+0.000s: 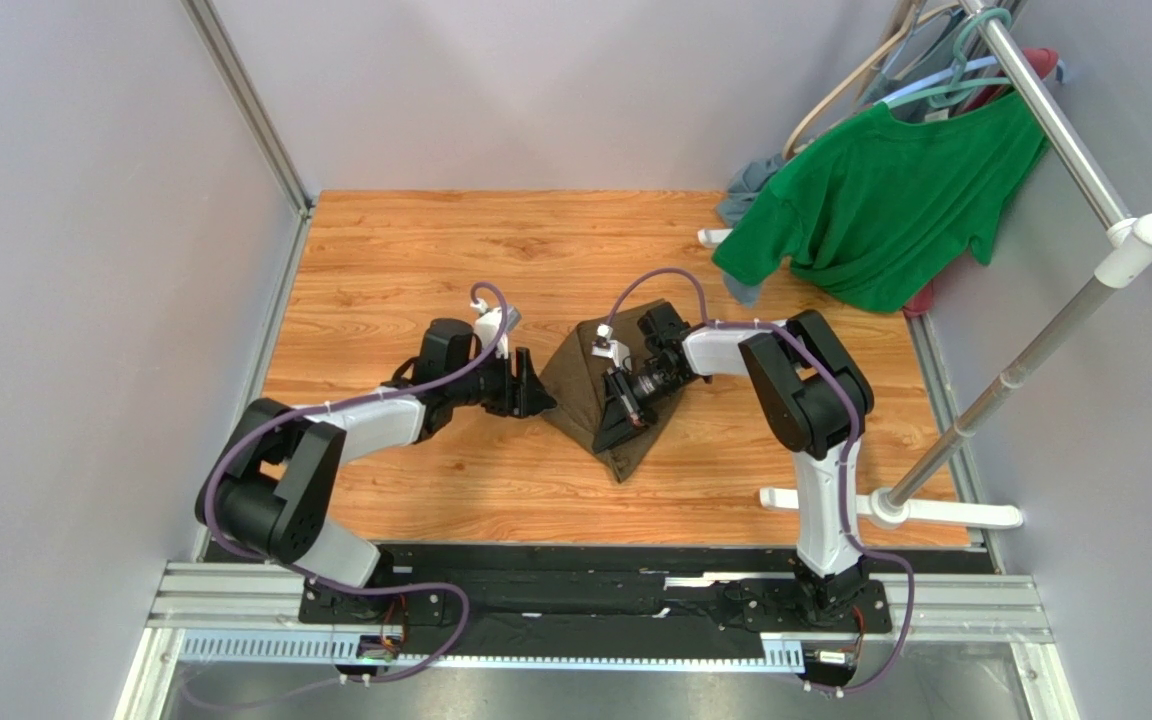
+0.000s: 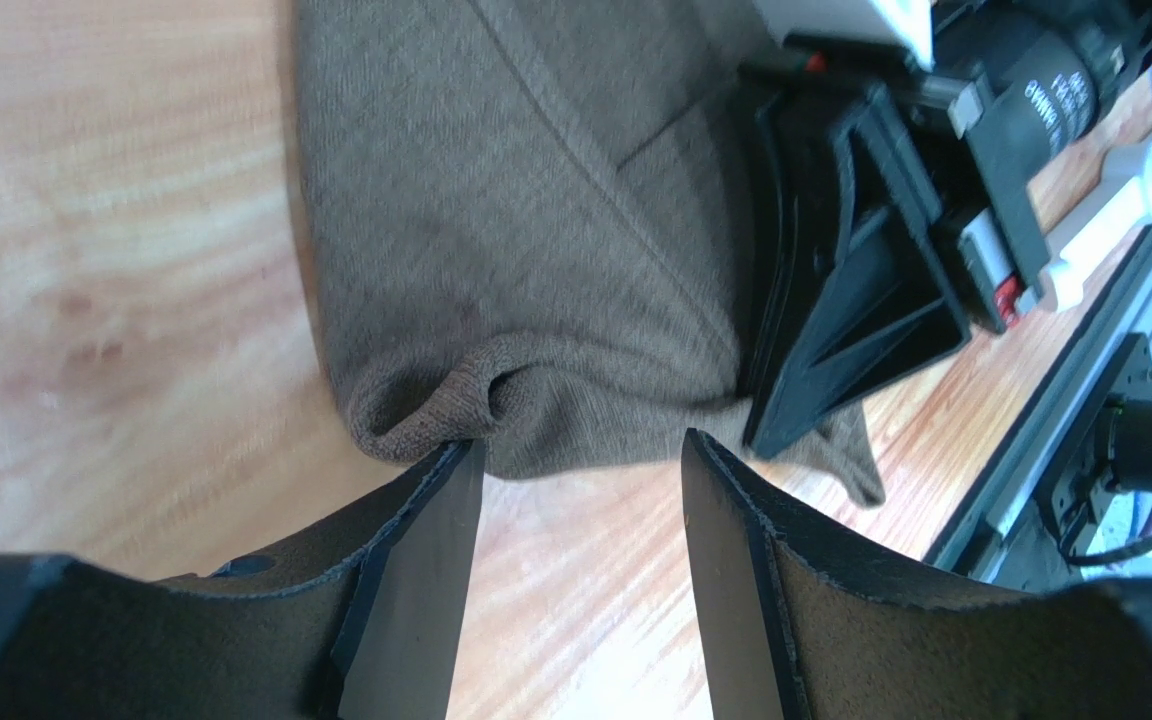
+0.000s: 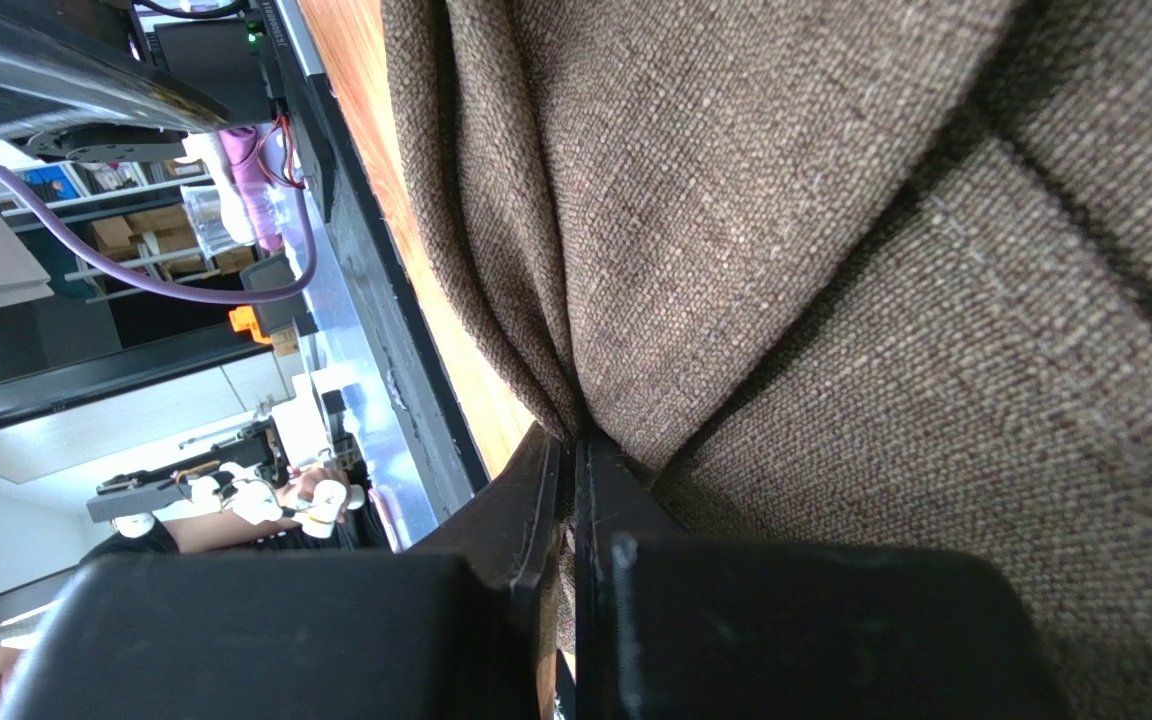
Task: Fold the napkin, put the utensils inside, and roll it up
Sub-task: Roll the napkin with the utensil
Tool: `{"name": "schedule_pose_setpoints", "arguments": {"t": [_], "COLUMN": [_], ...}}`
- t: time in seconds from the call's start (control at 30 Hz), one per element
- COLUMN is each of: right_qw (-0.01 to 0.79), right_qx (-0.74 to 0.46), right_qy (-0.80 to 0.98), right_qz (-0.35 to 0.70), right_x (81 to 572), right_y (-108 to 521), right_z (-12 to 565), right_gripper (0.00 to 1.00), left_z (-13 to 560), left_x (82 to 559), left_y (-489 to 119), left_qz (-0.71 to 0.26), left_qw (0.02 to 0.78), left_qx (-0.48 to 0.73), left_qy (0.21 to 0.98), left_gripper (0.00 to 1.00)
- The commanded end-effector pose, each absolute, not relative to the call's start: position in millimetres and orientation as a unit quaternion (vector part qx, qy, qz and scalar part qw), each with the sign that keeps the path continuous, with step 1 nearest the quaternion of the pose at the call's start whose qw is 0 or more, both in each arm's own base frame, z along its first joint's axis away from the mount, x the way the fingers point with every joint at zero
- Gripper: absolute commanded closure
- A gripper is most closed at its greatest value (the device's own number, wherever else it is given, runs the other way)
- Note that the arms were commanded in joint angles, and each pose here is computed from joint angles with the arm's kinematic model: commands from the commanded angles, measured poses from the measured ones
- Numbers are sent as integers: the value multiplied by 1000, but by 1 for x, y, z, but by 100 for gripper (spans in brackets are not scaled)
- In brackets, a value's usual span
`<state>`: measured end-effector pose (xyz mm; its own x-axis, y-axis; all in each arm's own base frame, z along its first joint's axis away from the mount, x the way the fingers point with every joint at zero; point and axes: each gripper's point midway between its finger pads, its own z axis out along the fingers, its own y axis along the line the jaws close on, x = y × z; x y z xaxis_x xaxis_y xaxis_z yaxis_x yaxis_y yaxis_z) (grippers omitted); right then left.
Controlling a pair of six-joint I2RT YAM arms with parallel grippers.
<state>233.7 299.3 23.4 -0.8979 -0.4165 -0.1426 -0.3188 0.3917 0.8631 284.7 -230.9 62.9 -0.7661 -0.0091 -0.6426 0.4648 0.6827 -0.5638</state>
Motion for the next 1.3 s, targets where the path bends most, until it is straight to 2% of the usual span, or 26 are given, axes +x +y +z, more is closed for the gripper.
{"name": "schedule_pose_setpoints", "arguments": {"t": [0.0,0.2,0.6,1.0,1.27], "right_qw": [31,35,36,36,34], "right_qx": [230,228,227,228,228], "right_qy": [-845,-848,-850,-852,-853], "right_qz": [-483,-478,-475,-470,-469], "right_x": [245,244,245,245,246], "right_y": [297,296,295,295,295], "right_z": [6,3,3,1,1], "right_gripper": [100,100,100,100,100], "left_z": [77,65,93,78,92], "left_x": [305,310,309,317,304], "left_y": [-245,-248,-259,-263,-264], "left_qz": [-393,-395,-432,-433,-457], "left_qw": [340,330,345,334,329], "left_qx": [148,137,128,110,103], "left_qy": [842,846,824,830,820], "left_gripper": [40,40,40,40,40]}}
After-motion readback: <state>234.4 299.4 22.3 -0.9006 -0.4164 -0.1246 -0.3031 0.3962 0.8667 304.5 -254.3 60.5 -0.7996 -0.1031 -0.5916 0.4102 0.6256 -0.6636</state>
